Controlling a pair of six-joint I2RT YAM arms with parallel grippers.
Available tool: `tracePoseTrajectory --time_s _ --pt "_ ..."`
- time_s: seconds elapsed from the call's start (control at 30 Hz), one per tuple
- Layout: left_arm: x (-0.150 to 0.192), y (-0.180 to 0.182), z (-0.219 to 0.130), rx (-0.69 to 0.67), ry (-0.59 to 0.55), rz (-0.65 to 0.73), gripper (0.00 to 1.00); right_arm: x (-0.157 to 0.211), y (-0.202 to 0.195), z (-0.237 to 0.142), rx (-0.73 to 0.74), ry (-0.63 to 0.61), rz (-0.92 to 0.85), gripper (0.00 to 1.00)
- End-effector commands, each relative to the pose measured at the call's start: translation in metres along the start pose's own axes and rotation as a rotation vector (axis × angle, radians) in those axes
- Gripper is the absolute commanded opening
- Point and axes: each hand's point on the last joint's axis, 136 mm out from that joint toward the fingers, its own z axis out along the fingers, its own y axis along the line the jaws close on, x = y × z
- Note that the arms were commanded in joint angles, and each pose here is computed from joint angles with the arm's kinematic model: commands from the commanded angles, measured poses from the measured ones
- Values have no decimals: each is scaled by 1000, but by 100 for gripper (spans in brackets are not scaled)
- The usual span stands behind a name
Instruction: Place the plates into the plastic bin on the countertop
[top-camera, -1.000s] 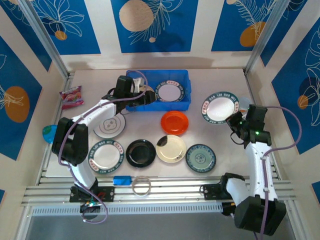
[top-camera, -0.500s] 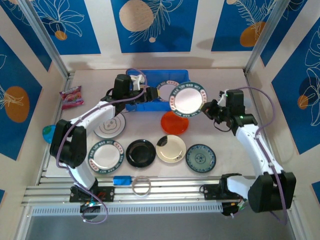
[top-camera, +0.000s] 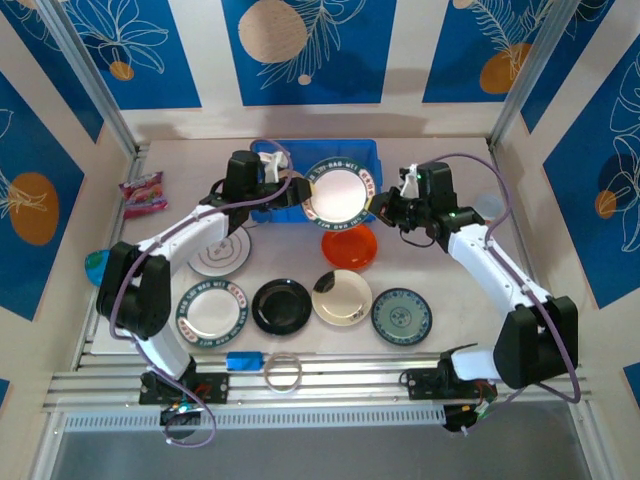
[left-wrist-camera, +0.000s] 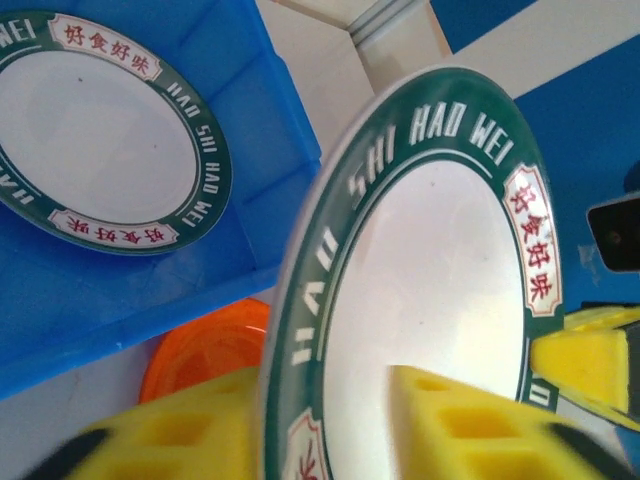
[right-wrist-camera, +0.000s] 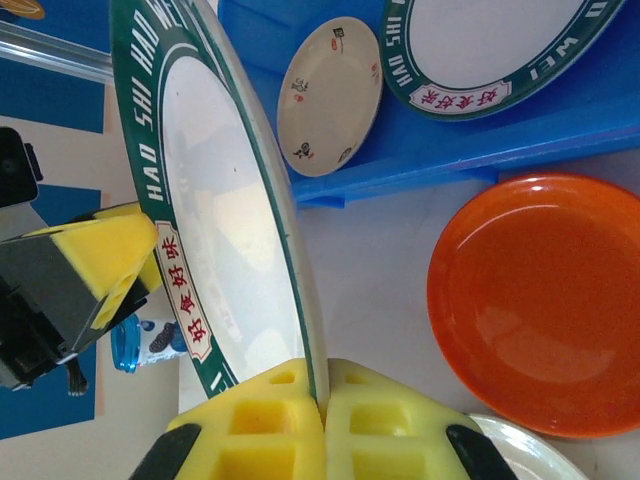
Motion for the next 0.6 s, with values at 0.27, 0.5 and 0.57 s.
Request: tracePoseTrajectory --time_s 0.27,0.5,0.57 --pt "-9 -14 -2 10 -14 47 0 -23 16 14 -34 -13 -4 14" --pt "-35 -4 -1 -52 -48 58 0 -49 9 -2 49 -85 -8 56" --pt "-45 3 0 -78 -64 50 0 -59 7 -13 58 -127 -1 56"
